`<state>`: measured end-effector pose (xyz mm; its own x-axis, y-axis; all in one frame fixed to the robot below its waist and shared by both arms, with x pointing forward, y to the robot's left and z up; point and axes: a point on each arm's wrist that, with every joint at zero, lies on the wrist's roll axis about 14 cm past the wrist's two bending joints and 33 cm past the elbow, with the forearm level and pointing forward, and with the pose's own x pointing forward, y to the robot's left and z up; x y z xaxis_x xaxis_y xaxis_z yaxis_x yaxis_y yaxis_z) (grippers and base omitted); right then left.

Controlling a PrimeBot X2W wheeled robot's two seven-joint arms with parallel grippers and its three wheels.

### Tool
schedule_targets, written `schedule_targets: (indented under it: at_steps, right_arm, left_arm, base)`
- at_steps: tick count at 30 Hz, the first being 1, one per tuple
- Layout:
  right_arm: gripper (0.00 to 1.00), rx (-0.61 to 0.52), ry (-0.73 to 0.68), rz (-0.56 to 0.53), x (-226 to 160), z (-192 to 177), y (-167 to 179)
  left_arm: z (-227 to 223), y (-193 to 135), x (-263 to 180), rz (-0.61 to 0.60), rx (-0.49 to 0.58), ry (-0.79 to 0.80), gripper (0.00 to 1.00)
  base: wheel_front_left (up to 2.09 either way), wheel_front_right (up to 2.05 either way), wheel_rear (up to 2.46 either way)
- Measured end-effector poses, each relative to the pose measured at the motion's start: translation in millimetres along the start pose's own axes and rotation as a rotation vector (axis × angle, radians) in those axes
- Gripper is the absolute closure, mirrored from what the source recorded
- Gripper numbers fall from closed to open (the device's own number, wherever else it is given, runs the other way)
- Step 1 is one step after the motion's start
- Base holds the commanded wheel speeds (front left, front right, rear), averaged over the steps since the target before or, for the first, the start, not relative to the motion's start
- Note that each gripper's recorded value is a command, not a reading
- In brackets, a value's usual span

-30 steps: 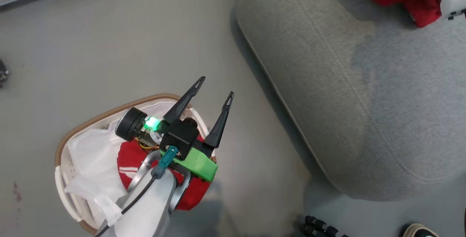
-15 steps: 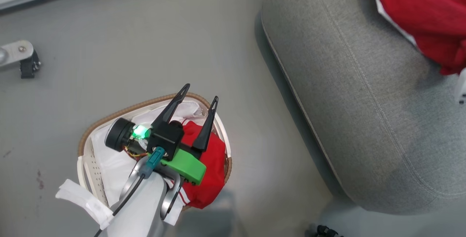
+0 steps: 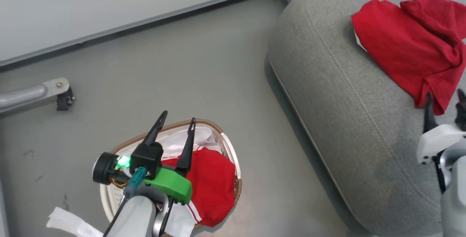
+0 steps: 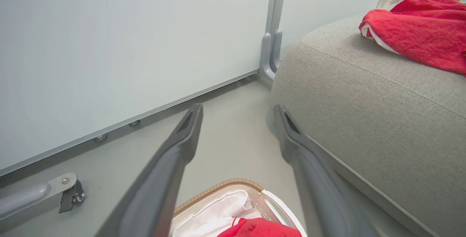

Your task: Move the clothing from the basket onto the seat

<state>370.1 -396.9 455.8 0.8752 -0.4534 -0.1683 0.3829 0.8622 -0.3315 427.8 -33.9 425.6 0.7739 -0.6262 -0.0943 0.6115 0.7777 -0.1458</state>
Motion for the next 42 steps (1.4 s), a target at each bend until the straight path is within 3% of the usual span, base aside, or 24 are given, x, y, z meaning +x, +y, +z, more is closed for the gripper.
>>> schedule_targets:
  at_steps: [17, 25, 35, 42]
  right_arm:
    - [0.0, 0.235, -0.241, 0.444, -17, 91, 181]
    - [0.0, 0.297, -0.251, 0.563, -39, 101, 222]
    - [0.0, 0.309, -0.22, 0.603, -47, 91, 236]
    - [0.0, 0.318, -0.208, 0.607, -30, 88, 245]
  left_arm:
    - [12, 116, -92, 0.48, -0.018, -0.022, 0.0]
    - [10, 149, -143, 0.65, -0.035, -0.024, 0.0]
    - [-17, 146, -155, 0.65, -0.092, 0.045, 0.0]
    - [-57, 129, -115, 0.537, -0.176, 0.157, 0.0]
  base:
    - [0.0, 0.0, 0.0]
    - [0.0, 0.0, 0.0]
    - [0.0, 0.0, 0.0]
    - [0.0, 0.0, 0.0]
